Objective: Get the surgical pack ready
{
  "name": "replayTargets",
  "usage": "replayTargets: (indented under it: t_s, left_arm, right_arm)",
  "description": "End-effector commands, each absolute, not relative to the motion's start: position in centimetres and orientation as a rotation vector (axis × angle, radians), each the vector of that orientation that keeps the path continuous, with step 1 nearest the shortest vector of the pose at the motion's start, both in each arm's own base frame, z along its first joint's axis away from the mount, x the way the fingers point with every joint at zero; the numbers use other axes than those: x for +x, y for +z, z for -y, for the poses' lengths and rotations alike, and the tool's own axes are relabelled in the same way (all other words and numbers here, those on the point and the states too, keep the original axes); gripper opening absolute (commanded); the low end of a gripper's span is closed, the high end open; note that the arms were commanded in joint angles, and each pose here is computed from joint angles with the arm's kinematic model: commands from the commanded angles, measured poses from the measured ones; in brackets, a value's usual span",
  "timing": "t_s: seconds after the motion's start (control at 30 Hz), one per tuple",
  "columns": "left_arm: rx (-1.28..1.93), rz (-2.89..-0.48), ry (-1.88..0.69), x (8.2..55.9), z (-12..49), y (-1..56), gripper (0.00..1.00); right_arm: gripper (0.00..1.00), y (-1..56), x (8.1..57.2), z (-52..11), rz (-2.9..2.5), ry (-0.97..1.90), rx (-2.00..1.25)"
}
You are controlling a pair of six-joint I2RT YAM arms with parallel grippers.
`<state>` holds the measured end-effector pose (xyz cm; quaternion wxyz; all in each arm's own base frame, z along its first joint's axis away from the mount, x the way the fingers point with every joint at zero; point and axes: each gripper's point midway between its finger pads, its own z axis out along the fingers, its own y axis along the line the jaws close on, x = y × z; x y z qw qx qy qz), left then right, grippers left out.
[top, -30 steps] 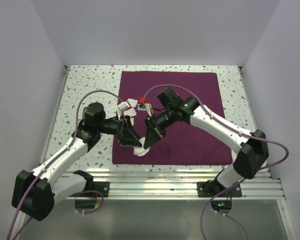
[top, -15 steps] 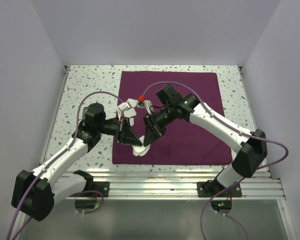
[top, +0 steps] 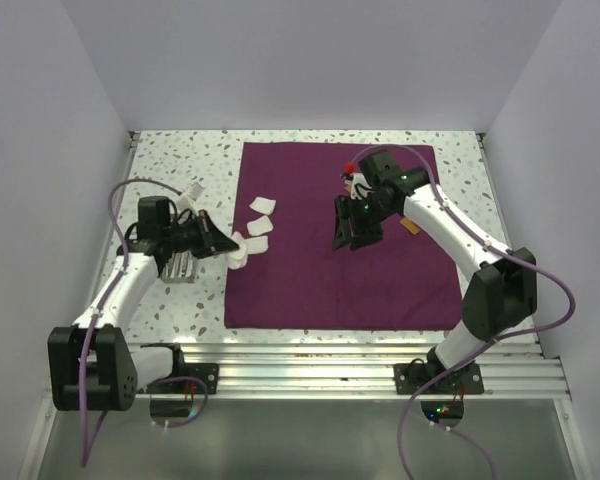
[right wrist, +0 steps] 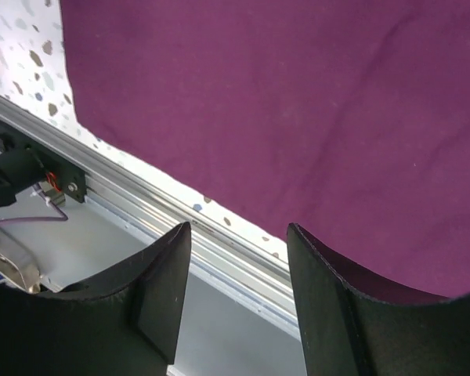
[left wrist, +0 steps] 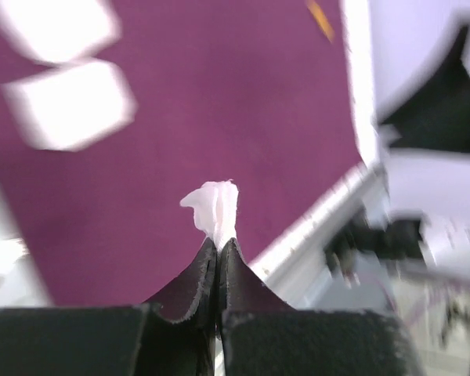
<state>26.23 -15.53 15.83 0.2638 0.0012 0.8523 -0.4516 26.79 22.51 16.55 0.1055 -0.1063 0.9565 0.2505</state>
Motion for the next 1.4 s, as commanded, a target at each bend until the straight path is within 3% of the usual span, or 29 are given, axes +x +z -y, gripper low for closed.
replayTargets:
  t_s: [0.0, 0.2, 0.57, 0.8, 1.07, 1.37]
  left_arm:
    - [-0.231, -2.328, -0.931, 29.7, 9.6, 13.8, 0.00]
    - [-0.433, -2.209, -0.808, 34.2, 3.0, 13.5, 0.00]
    - [-0.362, -2.409, -0.600, 39.1, -2.3, 10.6, 0.00]
    - [-0.359, -2.516, -0.491, 37.8, -3.7, 8.9, 0.00]
    - [-0.355, -2.563, -0.540, 34.0, -2.1, 8.1, 0.00]
    - [-0.358, -2.635, -0.591, 33.3, -1.6, 5.8, 0.00]
  right_arm:
    - [0.56, 16.4, 25.5, -21.9, -2.868, 0.685, -0.318]
    - [0.56, 15.8, 24.9, -22.2, -2.902, 0.725, -0.327]
    - [0.56, 14.6, 25.2, -22.3, -2.941, 0.707, -0.388]
    - [0.55, 14.0, 25.7, -23.4, -2.953, 0.777, -0.384]
    - [0.54, 13.0, 26.4, -24.3, -2.975, 0.821, -0.405]
    - [0.54, 13.0, 26.7, -25.1, -2.976, 0.877, -0.398]
